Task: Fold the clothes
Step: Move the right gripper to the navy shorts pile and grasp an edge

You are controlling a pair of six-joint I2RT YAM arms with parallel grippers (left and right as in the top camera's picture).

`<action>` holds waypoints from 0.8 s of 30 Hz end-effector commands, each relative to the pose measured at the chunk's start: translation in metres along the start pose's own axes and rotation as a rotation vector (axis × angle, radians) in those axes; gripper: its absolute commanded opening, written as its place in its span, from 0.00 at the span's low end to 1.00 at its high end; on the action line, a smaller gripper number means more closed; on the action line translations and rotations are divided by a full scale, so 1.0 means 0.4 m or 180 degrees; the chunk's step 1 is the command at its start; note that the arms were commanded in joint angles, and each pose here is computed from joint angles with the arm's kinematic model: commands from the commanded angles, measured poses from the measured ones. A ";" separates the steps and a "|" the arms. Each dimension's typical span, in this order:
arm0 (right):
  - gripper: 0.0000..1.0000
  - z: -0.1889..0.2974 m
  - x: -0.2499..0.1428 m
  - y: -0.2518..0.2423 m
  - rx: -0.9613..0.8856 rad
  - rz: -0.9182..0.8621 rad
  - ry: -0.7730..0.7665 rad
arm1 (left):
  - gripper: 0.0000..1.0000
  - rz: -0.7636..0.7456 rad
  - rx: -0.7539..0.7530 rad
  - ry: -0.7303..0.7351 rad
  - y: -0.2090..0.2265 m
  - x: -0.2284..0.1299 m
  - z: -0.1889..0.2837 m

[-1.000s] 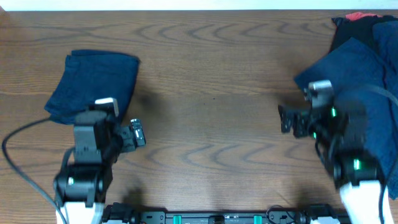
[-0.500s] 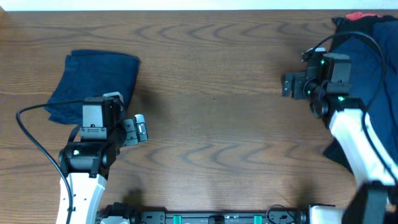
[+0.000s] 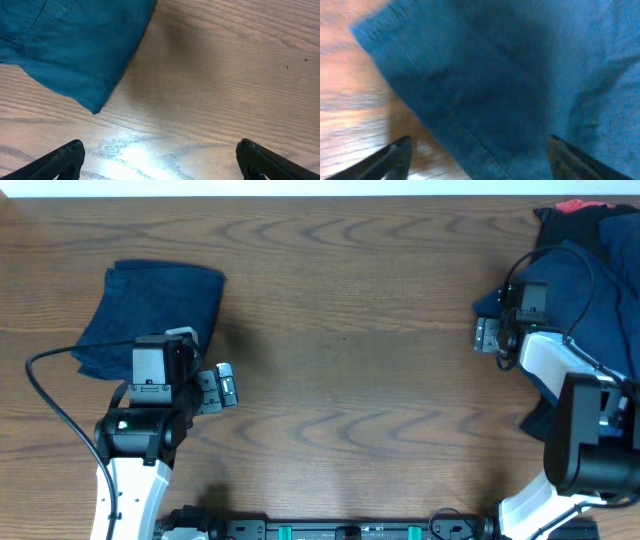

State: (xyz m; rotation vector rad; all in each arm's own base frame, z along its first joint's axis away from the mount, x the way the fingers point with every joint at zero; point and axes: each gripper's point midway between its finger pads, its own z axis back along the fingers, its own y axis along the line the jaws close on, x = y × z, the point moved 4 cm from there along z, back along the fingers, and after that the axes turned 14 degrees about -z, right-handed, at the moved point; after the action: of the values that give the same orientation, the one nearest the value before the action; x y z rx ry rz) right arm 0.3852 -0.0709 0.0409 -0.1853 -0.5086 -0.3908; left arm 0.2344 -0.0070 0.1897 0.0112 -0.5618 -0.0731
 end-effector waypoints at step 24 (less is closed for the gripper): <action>0.01 0.201 0.129 0.035 0.0353 -0.0009 -0.0524 | 0.98 0.0039 0.0008 -0.0076 0.003 0.018 0.012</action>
State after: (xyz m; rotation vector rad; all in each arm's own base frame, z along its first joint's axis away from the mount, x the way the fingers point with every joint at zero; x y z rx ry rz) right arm 0.3792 -0.0751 0.0720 -0.1861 -0.5289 -0.4215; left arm 0.2348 -0.0071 0.1899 0.0108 -0.5641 -0.0732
